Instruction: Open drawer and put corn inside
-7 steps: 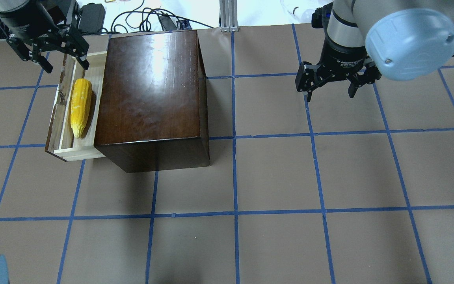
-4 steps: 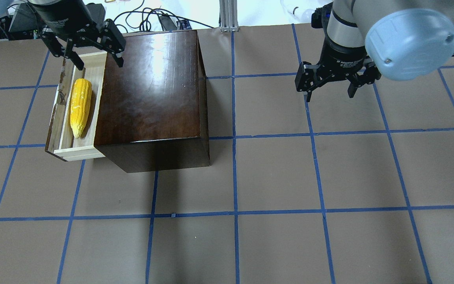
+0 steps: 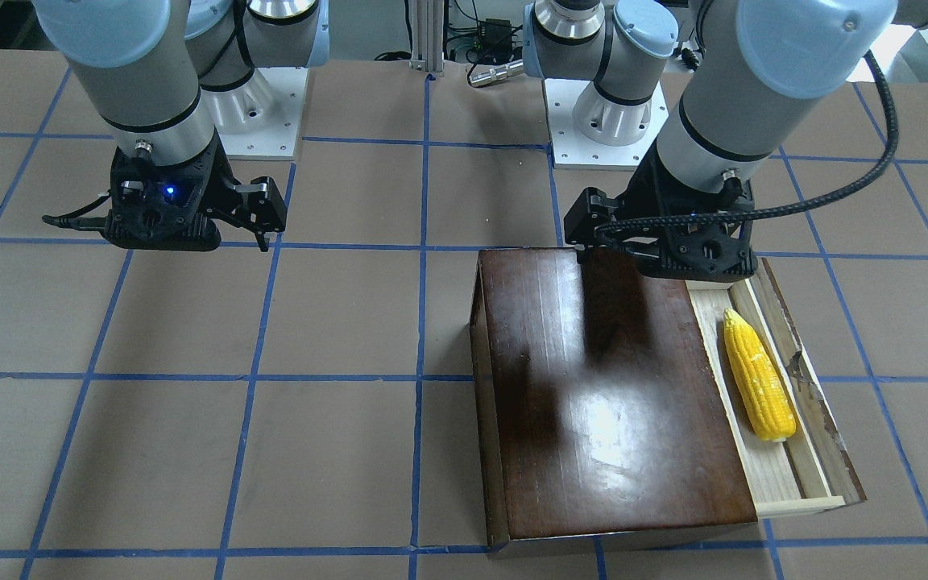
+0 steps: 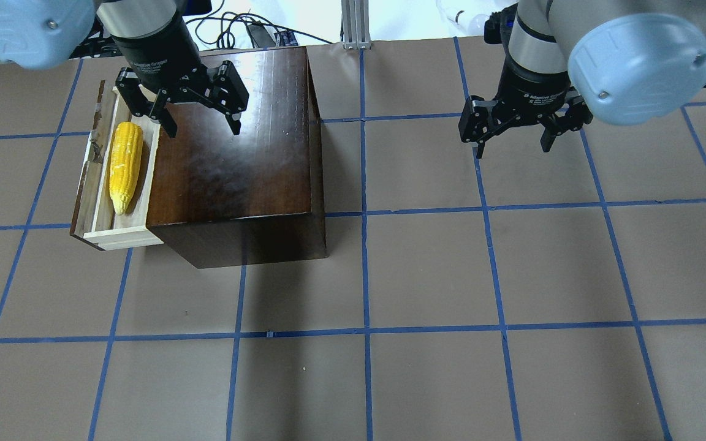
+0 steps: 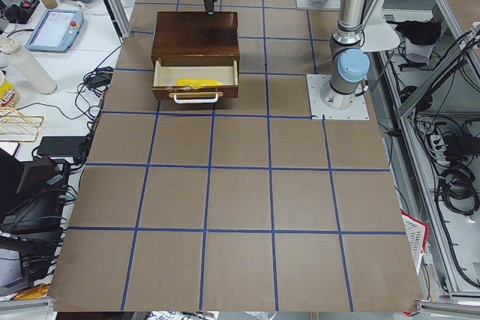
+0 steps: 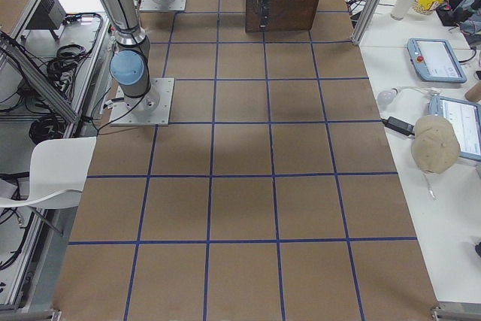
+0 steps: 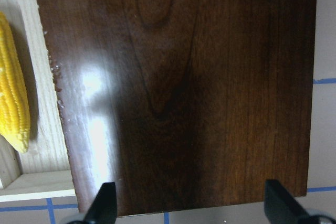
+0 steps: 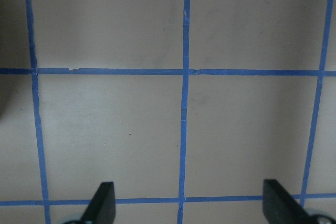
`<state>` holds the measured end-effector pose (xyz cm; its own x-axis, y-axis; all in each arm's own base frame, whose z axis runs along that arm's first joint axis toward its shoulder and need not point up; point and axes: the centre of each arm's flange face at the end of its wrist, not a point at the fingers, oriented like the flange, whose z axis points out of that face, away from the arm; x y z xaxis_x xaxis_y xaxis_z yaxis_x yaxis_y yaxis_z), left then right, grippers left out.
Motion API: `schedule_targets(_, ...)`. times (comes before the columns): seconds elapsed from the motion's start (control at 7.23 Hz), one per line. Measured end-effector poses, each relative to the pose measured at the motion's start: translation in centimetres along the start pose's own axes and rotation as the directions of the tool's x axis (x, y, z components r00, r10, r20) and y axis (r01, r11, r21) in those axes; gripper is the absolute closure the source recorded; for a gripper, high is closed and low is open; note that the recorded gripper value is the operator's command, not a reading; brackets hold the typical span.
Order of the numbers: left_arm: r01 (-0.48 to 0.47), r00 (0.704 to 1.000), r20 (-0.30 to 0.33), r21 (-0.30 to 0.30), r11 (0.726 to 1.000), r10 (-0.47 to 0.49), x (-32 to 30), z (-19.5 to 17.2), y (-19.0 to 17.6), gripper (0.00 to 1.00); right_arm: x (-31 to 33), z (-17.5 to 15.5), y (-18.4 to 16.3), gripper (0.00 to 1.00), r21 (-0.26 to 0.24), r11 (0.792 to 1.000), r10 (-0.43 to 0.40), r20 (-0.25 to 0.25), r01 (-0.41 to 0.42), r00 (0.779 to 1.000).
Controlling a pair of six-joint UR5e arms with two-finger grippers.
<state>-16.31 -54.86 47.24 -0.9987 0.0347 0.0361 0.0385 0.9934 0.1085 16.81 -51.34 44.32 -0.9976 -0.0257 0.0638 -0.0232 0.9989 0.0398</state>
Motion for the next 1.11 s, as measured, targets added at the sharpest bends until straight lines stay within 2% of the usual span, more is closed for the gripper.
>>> schedule_targets(0.28, -0.007, 1.0, 0.005, -0.011, 1.0, 0.007, -0.3, 1.1, 0.6, 0.0, 0.0, 0.0, 0.0, 0.0, -0.001, 1.0, 0.0, -0.001, 0.0, 1.0)
schedule_targets(1.11, 0.013, 1.0, 0.006, 0.015, 1.0, -0.013, -1.3, 1.2, 0.3, 0.0, 0.0, 0.0, 0.0, 0.0, -0.001, 1.0, 0.0, -0.003, 0.0, 1.0)
